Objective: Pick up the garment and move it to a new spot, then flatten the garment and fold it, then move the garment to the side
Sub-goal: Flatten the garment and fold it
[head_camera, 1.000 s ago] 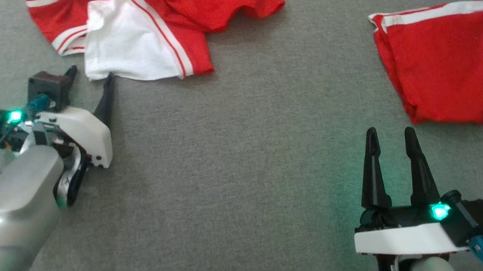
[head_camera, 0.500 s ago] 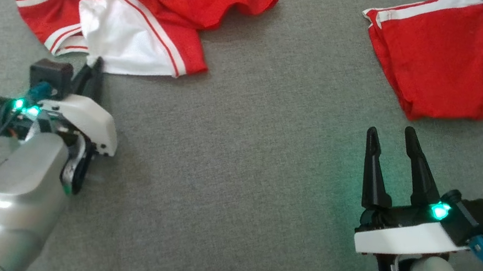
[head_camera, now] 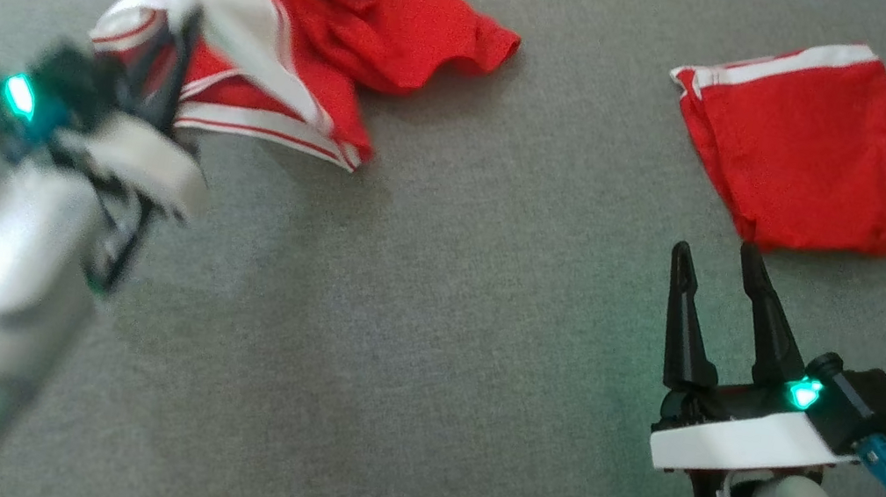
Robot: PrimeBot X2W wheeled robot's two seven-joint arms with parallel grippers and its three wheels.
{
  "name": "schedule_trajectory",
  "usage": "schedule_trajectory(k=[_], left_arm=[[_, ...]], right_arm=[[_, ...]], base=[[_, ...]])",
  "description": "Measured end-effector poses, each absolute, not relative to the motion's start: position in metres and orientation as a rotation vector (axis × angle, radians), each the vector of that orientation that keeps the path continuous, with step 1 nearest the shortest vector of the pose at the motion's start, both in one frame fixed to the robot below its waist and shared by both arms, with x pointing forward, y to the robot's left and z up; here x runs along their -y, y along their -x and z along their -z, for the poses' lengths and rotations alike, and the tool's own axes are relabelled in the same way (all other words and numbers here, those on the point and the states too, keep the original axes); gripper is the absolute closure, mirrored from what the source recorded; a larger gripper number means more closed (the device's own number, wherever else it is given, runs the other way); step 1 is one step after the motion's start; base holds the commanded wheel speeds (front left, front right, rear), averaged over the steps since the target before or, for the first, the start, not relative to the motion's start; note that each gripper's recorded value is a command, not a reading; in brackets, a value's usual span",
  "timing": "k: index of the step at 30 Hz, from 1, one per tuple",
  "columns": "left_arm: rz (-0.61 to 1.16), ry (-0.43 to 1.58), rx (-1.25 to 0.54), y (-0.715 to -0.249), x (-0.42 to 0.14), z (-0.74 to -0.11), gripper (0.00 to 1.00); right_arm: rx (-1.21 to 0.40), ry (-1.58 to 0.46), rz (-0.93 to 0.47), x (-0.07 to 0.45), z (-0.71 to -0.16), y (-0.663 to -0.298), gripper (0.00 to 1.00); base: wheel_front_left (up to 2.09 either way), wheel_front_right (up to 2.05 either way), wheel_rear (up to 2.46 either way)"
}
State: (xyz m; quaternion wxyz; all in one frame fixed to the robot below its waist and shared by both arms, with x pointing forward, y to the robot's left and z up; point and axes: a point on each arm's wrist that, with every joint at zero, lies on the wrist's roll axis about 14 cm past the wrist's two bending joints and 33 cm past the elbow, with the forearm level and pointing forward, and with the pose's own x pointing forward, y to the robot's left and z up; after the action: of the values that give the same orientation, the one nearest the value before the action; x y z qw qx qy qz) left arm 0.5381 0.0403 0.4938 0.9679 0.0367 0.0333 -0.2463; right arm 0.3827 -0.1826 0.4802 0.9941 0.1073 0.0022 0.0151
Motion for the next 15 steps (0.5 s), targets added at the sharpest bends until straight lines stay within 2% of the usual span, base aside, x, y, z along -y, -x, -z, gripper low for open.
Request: schedule_trajectory(k=[4, 9, 10, 11, 15], left_arm=[[0.521, -0.181, 0.196, -0.551, -0.046, -0.592, 1.0], [0.557, -0.31, 0.351, -0.539, -0.049, -0.654, 1.0], [0.601, -0.414, 0.381, -0.526, -0.047, -0.663, 1.0], [0.601, -0.414, 0.381, -0.526, -0.047, -0.663, 1.0], [0.743, -0.621, 0.333, -0.491, -0.035, -0.64, 1.0]], right_arm=[[0.018, -0.219, -0.042, 0.179, -0.488, -0.381, 0.0], [0.022, -0.226, -0.064, 0.171, -0.49, -0.379, 0.0], [0.023, -0.229, -0.073, 0.168, -0.49, -0.38, 0.0], [0.023, -0.229, -0.073, 0.168, -0.49, -0.38, 0.0], [0.037, -0.234, -0.1, 0.16, -0.495, -0.383, 0.0]], base=[[0.0, 0.0, 0.0], [0.0, 0.0, 0.0], [0.0, 0.0, 0.0], [0.0, 0.0, 0.0], [0.0, 0.0, 0.0]])
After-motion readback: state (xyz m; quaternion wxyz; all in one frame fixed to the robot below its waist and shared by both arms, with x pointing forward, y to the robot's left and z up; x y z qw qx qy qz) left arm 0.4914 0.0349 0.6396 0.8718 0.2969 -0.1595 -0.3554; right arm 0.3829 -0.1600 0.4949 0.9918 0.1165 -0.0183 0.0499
